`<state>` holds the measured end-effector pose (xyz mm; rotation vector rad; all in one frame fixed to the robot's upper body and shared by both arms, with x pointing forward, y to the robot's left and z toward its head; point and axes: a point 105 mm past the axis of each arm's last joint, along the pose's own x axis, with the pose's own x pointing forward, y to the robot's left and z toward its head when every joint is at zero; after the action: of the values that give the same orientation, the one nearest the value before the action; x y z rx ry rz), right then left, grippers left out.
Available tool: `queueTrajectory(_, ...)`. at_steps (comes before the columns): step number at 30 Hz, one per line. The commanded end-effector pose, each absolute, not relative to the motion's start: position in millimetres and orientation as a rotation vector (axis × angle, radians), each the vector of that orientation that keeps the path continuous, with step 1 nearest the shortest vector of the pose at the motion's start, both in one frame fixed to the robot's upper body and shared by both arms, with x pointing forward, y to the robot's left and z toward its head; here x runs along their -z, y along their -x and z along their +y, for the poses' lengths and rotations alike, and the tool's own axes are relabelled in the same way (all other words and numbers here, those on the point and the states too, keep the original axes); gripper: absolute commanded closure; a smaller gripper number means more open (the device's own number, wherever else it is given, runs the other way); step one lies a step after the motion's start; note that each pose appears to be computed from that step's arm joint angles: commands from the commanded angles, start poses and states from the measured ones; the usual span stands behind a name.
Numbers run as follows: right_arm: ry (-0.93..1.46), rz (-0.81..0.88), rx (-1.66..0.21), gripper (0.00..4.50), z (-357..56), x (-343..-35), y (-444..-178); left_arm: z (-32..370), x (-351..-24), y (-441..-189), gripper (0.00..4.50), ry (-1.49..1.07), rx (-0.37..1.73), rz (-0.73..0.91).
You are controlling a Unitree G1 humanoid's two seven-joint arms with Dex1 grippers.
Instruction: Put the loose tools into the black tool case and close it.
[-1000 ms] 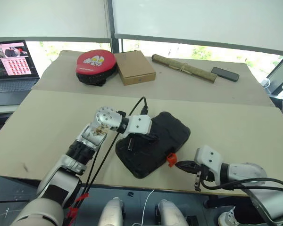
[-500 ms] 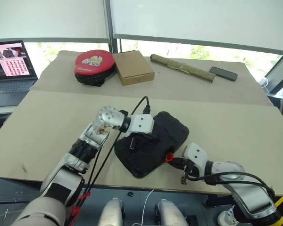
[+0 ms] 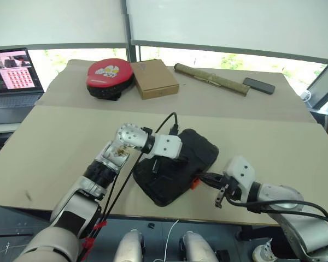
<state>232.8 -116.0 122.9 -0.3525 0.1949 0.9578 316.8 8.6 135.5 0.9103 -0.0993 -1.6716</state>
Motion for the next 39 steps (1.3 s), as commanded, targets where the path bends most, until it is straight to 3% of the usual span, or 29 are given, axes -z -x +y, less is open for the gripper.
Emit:
queueTrajectory(1,0.402,0.212,-0.963,4.5,-124.9,-119.7,-228.4,11.9,-105.0,-311.0,4.44,-0.931,1.721,0.028)
queueTrajectory(8,0.416,0.366,-0.988,4.5,-150.1,-94.6,-203.5,17.6,-104.4,-312.3,4.44,-0.937,1.714,0.042)
queueTrajectory(18,0.41,0.321,-0.9,4.5,-132.3,-63.7,-244.7,9.9,-106.2,-310.1,4.44,-0.941,1.735,0.028)
queueTrajectory(26,0.35,0.213,-0.91,4.5,-105.0,-84.1,-259.5,4.3,-105.6,-307.7,4.44,-0.937,1.746,0.017)
queueTrajectory(39,0.277,0.077,-0.877,4.5,-102.9,-122.2,-250.9,0.8,-97.7,-302.5,4.44,-0.952,1.78,0.022)
